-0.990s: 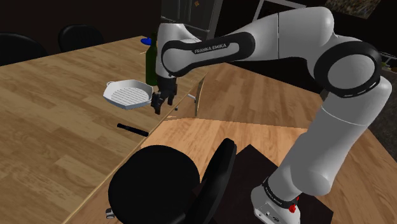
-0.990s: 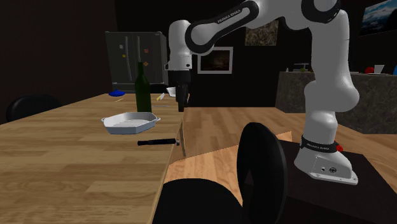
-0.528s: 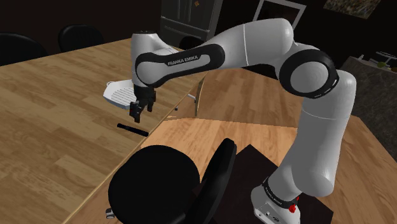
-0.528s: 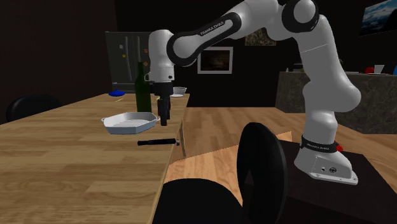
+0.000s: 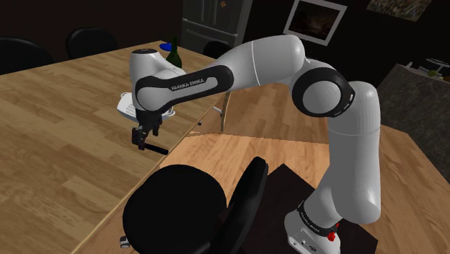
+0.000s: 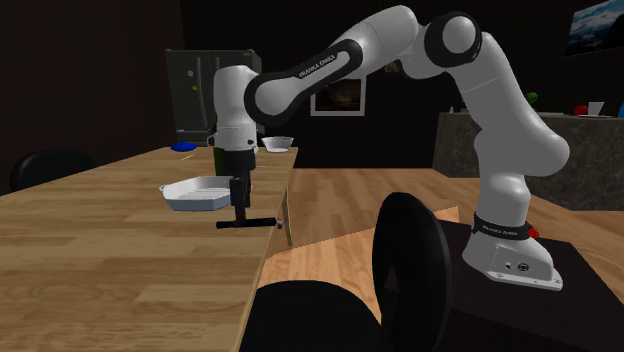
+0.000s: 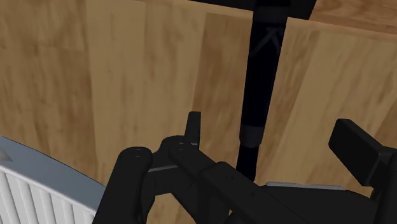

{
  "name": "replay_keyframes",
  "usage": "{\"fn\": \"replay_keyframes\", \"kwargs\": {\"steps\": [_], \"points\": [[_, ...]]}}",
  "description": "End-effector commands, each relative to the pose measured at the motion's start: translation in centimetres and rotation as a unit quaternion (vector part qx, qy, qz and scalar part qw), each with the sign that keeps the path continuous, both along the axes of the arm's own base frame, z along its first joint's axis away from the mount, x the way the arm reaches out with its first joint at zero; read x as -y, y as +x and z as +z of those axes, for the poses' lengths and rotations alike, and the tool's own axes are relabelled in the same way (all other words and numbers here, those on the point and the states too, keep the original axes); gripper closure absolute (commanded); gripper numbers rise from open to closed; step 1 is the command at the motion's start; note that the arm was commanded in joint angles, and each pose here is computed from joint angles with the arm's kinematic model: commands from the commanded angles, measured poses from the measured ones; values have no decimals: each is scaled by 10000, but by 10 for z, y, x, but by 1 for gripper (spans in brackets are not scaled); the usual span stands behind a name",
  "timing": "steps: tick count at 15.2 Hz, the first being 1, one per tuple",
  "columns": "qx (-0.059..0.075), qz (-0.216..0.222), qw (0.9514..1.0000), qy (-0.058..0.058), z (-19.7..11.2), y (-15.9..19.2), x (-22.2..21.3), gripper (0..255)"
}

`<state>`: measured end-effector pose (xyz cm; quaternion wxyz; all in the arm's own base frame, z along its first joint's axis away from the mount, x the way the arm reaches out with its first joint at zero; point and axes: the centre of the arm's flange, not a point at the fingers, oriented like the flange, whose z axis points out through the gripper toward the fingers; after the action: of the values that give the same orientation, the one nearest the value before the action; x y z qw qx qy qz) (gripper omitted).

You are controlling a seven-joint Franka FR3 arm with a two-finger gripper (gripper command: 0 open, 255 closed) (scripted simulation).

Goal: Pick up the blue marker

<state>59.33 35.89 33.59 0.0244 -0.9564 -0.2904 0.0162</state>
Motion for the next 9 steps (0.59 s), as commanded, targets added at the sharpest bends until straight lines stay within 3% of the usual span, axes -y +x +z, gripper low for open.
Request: {"fn": "replay_keyframes", "kwargs": {"steps": [1,5,6,9], "points": [[3,4,10000,1,-10,1,0,0],[3,4,10000,1,-24,1,0,0],[3,4,10000,2,-24,1,0,255],[3,4,10000,2,-24,1,0,255]]}}
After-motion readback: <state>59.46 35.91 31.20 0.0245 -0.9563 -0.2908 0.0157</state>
